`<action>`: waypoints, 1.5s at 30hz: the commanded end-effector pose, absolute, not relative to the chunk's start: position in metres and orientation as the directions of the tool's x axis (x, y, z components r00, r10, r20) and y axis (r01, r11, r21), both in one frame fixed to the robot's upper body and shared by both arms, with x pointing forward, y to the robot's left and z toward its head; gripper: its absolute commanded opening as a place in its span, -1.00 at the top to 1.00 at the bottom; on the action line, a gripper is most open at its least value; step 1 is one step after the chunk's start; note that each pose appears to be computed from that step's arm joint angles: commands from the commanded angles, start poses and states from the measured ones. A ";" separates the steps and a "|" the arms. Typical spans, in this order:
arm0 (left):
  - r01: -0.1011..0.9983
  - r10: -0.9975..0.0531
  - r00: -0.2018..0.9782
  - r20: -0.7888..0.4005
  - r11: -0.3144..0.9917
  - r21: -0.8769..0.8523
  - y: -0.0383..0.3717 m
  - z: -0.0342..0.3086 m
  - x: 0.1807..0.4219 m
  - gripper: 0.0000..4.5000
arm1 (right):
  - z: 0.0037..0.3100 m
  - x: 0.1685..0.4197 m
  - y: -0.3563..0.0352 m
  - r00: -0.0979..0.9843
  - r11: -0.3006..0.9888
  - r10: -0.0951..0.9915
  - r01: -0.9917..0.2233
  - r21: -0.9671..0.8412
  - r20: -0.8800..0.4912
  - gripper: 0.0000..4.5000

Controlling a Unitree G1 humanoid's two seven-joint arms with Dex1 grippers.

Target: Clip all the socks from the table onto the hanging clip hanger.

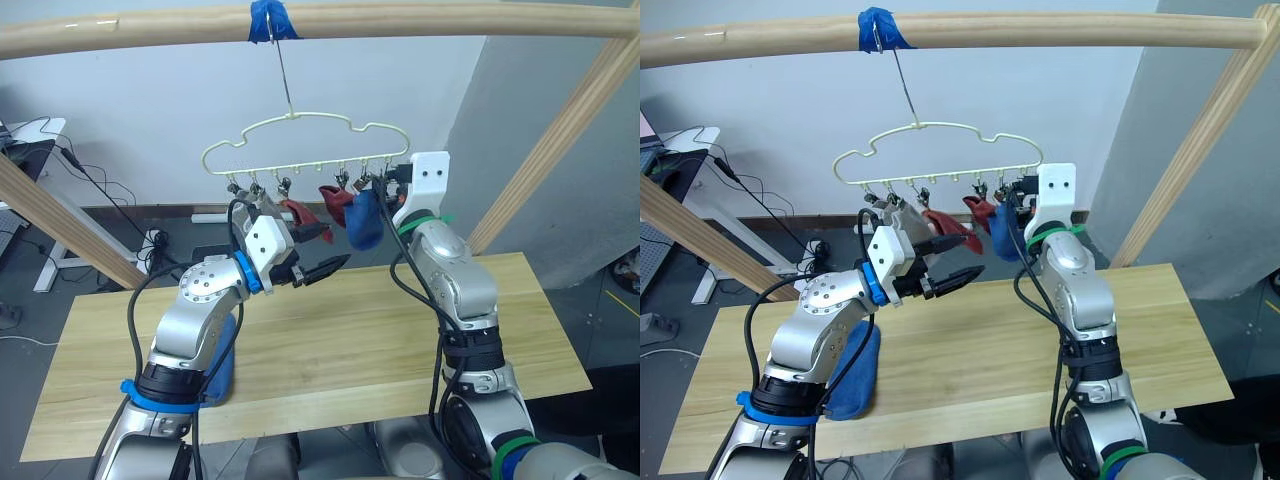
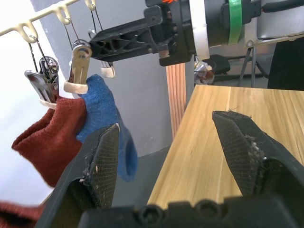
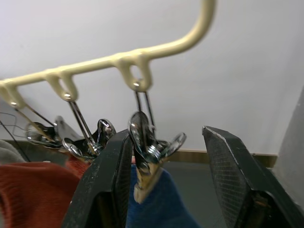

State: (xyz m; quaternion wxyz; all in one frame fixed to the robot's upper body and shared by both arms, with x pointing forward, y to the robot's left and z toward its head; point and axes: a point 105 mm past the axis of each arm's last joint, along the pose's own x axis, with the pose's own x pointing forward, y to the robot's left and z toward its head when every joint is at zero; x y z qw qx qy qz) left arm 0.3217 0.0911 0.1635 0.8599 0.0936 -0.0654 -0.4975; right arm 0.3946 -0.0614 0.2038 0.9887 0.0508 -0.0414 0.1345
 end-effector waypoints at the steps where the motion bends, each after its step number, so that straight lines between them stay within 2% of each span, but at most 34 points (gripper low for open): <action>1: 0.836 -0.868 0.495 0.037 0.487 0.252 0.093 0.168 0.321 -0.55 | 0.221 0.392 -0.056 0.948 0.948 0.283 -0.299 0.106 0.146 -0.06; 11: 0.838 -0.869 0.493 0.033 0.485 0.252 0.093 0.165 0.321 -0.55 | 0.218 0.389 -0.054 0.954 0.953 0.269 -0.283 0.107 0.133 -0.06; 15: 0.838 -0.870 0.493 0.032 0.484 0.253 0.093 0.165 0.321 -0.55 | 0.217 0.388 -0.052 0.952 0.951 0.277 -0.291 0.103 0.129 0.34; 29: 0.836 -0.868 0.496 0.033 0.487 0.255 0.091 0.168 0.321 -0.55 | 0.217 0.387 -0.050 0.950 0.952 0.285 -0.296 0.076 0.131 0.34; 37: 0.837 -0.869 0.494 0.030 0.484 0.256 0.090 0.168 0.321 -0.55 | 0.217 0.389 -0.055 0.964 0.954 0.236 -0.253 0.160 0.120 0.34; 45: 0.837 -0.870 0.492 0.029 0.482 0.260 0.090 0.168 0.321 -0.55 | 0.219 0.389 -0.047 0.955 0.945 0.271 -0.288 0.156 0.122 0.34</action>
